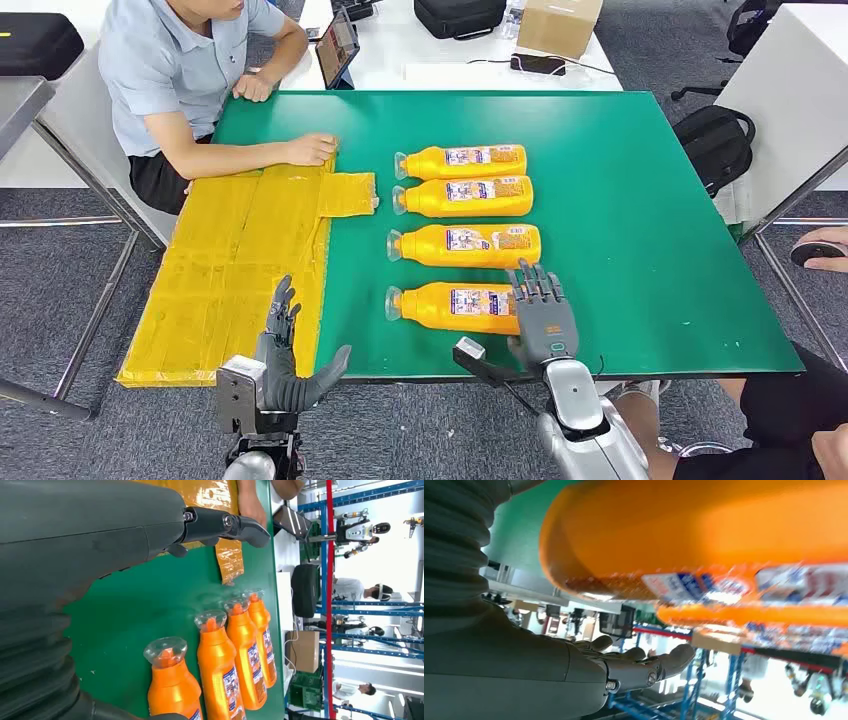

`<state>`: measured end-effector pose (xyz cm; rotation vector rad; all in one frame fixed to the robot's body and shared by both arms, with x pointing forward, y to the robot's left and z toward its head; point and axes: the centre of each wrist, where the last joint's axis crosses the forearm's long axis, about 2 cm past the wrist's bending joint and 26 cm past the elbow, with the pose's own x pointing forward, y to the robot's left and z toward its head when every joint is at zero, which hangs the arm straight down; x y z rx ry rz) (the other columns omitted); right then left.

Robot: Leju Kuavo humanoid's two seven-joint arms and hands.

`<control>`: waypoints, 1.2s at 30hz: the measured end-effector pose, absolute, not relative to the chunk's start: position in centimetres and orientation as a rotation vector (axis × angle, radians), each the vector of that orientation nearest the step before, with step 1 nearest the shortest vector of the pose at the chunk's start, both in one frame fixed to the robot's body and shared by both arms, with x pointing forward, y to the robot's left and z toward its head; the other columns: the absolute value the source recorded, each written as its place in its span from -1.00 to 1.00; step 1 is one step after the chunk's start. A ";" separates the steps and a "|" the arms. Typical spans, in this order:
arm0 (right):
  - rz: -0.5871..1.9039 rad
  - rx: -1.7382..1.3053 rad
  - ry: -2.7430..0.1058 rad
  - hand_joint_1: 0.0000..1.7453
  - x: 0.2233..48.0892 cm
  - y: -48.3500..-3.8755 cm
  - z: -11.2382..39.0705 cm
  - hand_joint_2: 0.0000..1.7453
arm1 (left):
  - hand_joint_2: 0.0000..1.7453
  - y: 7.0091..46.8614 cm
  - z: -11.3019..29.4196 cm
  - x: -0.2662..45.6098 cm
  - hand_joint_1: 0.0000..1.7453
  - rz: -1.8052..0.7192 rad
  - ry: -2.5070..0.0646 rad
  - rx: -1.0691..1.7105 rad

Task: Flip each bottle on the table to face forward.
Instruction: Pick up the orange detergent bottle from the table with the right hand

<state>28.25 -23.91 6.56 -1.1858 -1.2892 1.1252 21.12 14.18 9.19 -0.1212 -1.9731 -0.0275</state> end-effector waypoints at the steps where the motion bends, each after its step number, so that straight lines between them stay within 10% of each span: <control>1: 1.126 -1.174 -1.284 -1.00 28.2 -23.9 6.5 1.00 | 1.00 14.2 9.2 21.1 -1.00 -0.028 -1.973 -0.122; 3: 1.128 -1.140 -1.267 -0.83 28.3 -23.8 6.5 1.00 | 1.00 14.2 9.2 21.1 -1.00 -0.028 -1.971 -0.122; 6: 1.131 -1.070 -1.219 0.56 28.8 -24.1 6.3 1.00 | 1.00 14.3 9.2 21.2 -1.00 -0.028 -1.966 -0.126; 8: 1.134 -1.029 -1.187 0.95 29.3 -24.4 6.0 1.00 | 1.00 14.4 9.2 21.2 -1.00 -0.025 -1.964 -0.130; 36: 0.850 -0.431 -1.528 1.00 29.7 -25.7 3.8 1.00 | 1.00 14.3 9.6 22.4 -1.00 0.066 -1.994 -0.130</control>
